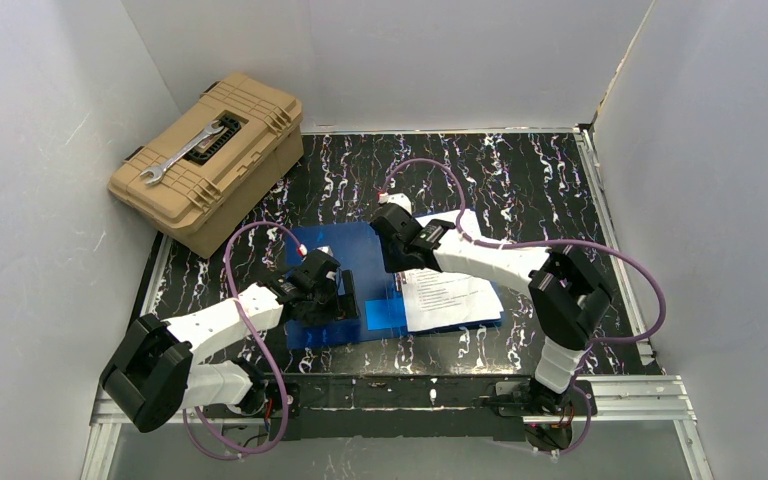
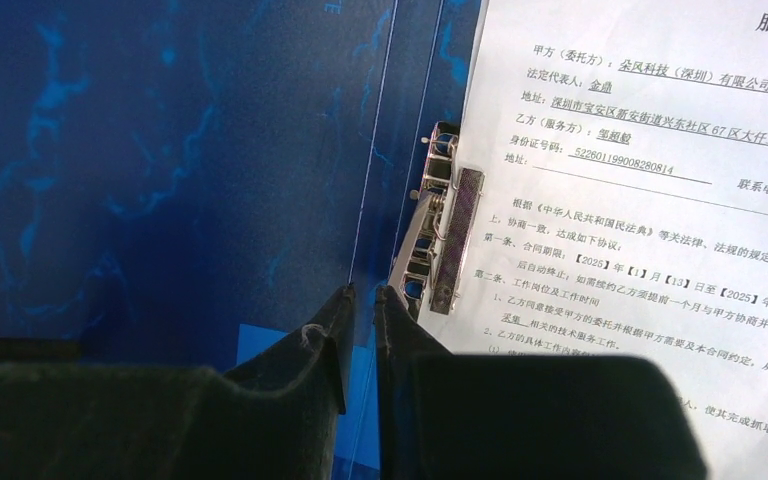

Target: Put the files into the folder

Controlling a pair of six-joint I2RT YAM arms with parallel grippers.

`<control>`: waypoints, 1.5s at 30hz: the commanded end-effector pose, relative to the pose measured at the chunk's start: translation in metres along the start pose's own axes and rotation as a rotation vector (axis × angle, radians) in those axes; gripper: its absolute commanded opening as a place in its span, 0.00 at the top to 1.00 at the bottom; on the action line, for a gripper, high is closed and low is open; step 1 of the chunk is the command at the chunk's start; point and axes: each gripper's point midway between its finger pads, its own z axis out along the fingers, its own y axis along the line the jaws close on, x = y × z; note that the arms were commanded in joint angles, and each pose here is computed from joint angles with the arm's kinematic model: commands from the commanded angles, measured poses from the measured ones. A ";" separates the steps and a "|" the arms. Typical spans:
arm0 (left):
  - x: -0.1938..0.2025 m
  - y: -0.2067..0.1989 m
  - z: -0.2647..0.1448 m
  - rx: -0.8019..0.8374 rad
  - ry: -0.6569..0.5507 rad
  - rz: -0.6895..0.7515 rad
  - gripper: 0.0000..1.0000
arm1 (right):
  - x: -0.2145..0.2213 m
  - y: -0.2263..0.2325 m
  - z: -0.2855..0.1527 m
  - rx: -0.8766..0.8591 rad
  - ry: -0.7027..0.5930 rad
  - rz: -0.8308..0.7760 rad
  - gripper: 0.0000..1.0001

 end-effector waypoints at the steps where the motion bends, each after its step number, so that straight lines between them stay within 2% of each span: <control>1: 0.010 0.012 0.001 -0.034 0.026 -0.008 0.17 | -0.006 0.001 -0.003 0.025 -0.017 -0.017 0.80; 16: 0.011 0.010 0.004 -0.027 0.034 -0.031 0.17 | 0.029 -0.013 0.003 0.124 0.046 -0.098 0.99; 38: 0.012 0.012 0.006 -0.045 0.038 -0.066 0.17 | 0.102 -0.051 0.016 0.343 0.187 -0.292 0.99; 45: 0.012 0.012 0.006 -0.045 0.040 -0.067 0.17 | 0.116 -0.055 0.021 0.347 0.205 -0.288 0.99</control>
